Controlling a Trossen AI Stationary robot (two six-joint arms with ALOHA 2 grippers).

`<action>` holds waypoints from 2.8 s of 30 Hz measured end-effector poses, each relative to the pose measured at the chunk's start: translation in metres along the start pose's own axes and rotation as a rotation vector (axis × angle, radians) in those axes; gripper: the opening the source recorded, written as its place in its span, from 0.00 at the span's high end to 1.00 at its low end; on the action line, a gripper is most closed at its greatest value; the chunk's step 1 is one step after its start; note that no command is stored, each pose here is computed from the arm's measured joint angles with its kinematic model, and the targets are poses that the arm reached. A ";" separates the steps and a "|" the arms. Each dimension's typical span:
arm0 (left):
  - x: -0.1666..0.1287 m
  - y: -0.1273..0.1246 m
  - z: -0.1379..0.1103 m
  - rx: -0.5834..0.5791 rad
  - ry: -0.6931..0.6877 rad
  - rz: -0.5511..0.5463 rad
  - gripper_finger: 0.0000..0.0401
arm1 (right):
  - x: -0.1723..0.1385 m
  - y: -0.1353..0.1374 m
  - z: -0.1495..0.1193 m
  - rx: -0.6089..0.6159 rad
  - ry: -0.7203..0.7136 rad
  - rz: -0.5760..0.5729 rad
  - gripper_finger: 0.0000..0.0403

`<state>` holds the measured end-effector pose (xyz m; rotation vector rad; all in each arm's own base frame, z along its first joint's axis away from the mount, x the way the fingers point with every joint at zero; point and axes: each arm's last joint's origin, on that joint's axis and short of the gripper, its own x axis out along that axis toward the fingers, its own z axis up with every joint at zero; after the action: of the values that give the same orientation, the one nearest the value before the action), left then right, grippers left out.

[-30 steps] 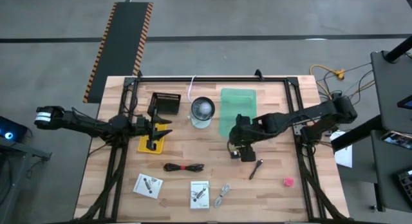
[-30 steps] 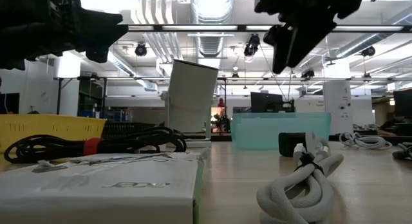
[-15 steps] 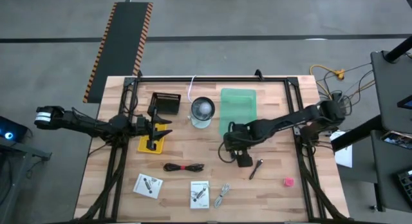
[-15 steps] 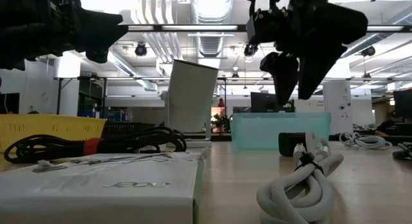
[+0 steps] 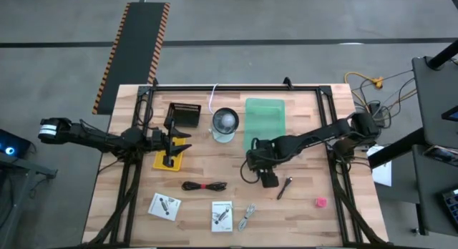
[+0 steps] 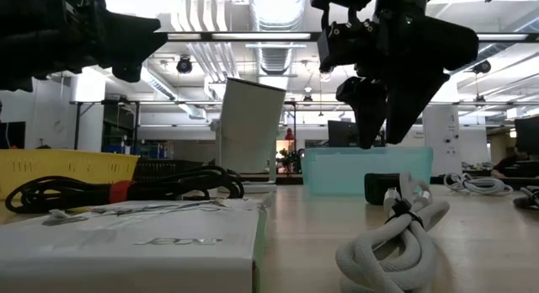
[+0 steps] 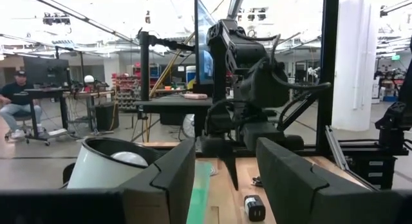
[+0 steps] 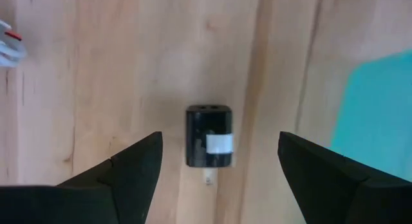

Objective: Pick and place items into bin
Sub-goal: Put the black charger adapter into the yellow bin

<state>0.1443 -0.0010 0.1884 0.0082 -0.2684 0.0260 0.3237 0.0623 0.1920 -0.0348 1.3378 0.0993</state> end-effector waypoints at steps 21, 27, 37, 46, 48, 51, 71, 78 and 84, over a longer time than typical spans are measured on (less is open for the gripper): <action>0.000 0.000 0.000 0.000 0.004 0.000 0.62 | 0.034 0.005 -0.002 0.081 0.092 -0.011 0.31; 0.000 0.000 0.000 0.000 0.002 0.000 0.62 | 0.039 0.005 -0.005 0.084 0.116 -0.016 0.35; 0.000 0.000 -0.001 0.000 0.005 0.000 0.62 | 0.041 0.005 -0.004 0.083 0.100 -0.021 0.45; 0.000 0.000 -0.001 0.000 0.005 0.000 0.62 | 0.041 0.005 -0.004 0.046 0.099 -0.021 0.56; 0.000 0.000 -0.001 0.000 0.005 0.000 0.62 | 0.041 0.005 -0.004 0.046 0.096 -0.020 0.60; 0.000 0.000 -0.001 0.000 0.006 0.001 0.62 | 0.041 0.005 -0.004 0.046 0.096 -0.020 0.64; 0.000 0.000 -0.001 0.000 0.005 0.001 0.62 | 0.012 0.015 0.024 -0.041 0.006 -0.003 0.65; 0.000 0.000 -0.001 0.017 0.006 0.000 0.62 | 0.005 0.013 0.033 -0.088 -0.073 -0.087 0.66; 0.000 0.000 -0.001 0.078 0.005 0.000 0.62 | 0.000 0.015 0.044 -0.132 -0.291 -0.086 0.66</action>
<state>0.1447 -0.0010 0.1877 0.0859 -0.2620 0.0366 0.3649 0.0805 0.2030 -0.1833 1.0361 0.1152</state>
